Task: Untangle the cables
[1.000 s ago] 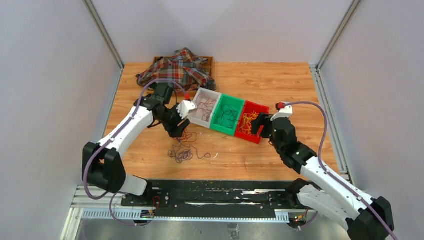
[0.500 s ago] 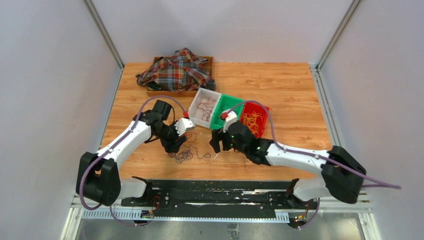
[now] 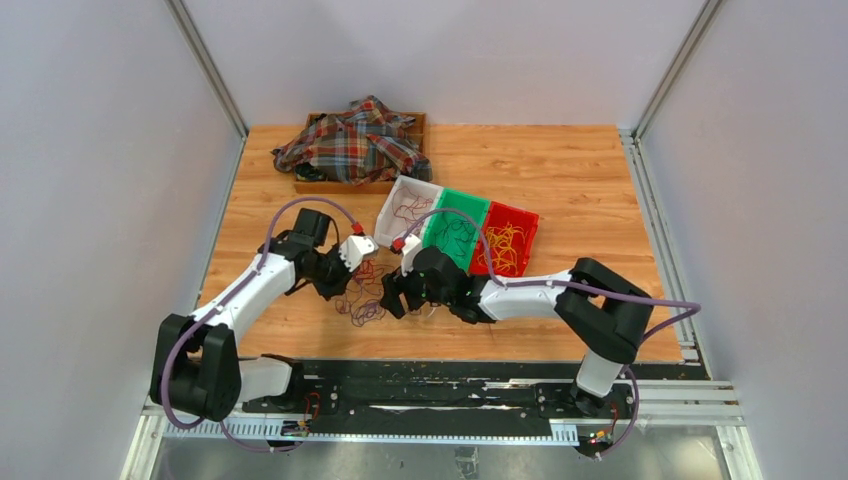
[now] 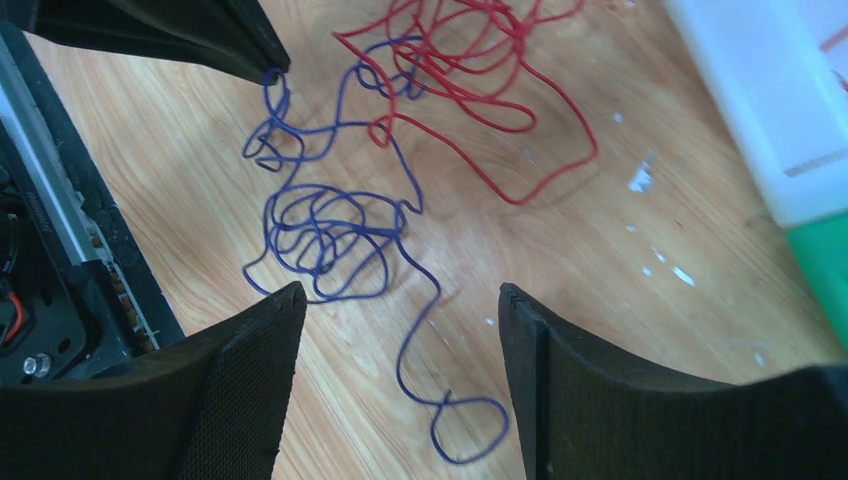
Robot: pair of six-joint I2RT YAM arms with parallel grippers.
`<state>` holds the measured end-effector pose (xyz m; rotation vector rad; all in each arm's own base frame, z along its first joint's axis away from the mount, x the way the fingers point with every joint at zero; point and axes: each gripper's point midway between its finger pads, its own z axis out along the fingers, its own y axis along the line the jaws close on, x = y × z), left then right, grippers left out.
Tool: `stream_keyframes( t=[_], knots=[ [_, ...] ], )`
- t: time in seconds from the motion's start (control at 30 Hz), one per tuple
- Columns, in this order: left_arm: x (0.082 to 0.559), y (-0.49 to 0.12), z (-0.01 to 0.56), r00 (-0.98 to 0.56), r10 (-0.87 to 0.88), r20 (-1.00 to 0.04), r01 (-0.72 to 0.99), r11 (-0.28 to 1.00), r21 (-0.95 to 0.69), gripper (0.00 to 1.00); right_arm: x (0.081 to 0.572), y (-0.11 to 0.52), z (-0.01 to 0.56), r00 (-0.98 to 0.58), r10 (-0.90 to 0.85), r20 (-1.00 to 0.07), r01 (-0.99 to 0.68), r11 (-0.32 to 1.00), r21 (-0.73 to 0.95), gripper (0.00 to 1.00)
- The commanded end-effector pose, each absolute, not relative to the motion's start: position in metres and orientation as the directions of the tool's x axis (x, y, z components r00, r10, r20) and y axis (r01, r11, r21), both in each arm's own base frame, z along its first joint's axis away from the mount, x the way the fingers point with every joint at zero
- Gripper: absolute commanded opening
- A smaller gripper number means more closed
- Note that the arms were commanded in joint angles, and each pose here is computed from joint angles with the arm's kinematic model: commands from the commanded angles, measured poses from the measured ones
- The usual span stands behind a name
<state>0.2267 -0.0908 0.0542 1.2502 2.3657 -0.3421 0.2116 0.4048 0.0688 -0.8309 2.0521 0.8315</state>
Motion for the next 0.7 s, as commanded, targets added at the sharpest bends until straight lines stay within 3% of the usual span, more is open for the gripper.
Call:
stream_keyframes(
  t=[0.0, 0.1, 0.37, 0.53, 0.67],
  knots=[
    [0.243, -0.093, 0.074, -0.464, 0.703, -0.54, 0.822, 0.568, 0.033, 0.06, 0.205, 0.434, 0.078, -0.47, -0.262, -0.843, -0.811, 0.505, 0.295, 0.69],
    [0.246, -0.09, 0.083, -0.45, 0.709, -0.543, 0.823, 0.565, 0.055, 0.04, 0.204, 0.437, 0.066, -0.479, -0.289, -0.829, -0.811, 0.507, 0.291, 0.6],
    [0.241, -0.095, 0.119, -0.408, 0.713, -0.57, 0.852, 0.521, 0.043, 0.05, 0.211, 0.43, 0.07, -0.463, -0.298, -0.835, -0.803, 0.541, 0.252, 0.02],
    [0.233, -0.112, 0.154, -0.328, 0.689, -0.646, 0.893, 0.449, 0.025, 0.19, 0.204, 0.427, 0.112, -0.418, -0.257, -0.871, -0.833, 0.49, 0.255, 0.01],
    [0.221, -0.122, 0.181, -0.224, 0.689, -0.689, 0.936, 0.35, 0.046, 0.46, 0.193, 0.425, 0.156, -0.373, -0.204, -0.905, -0.867, 0.424, 0.262, 0.01]
  ],
)
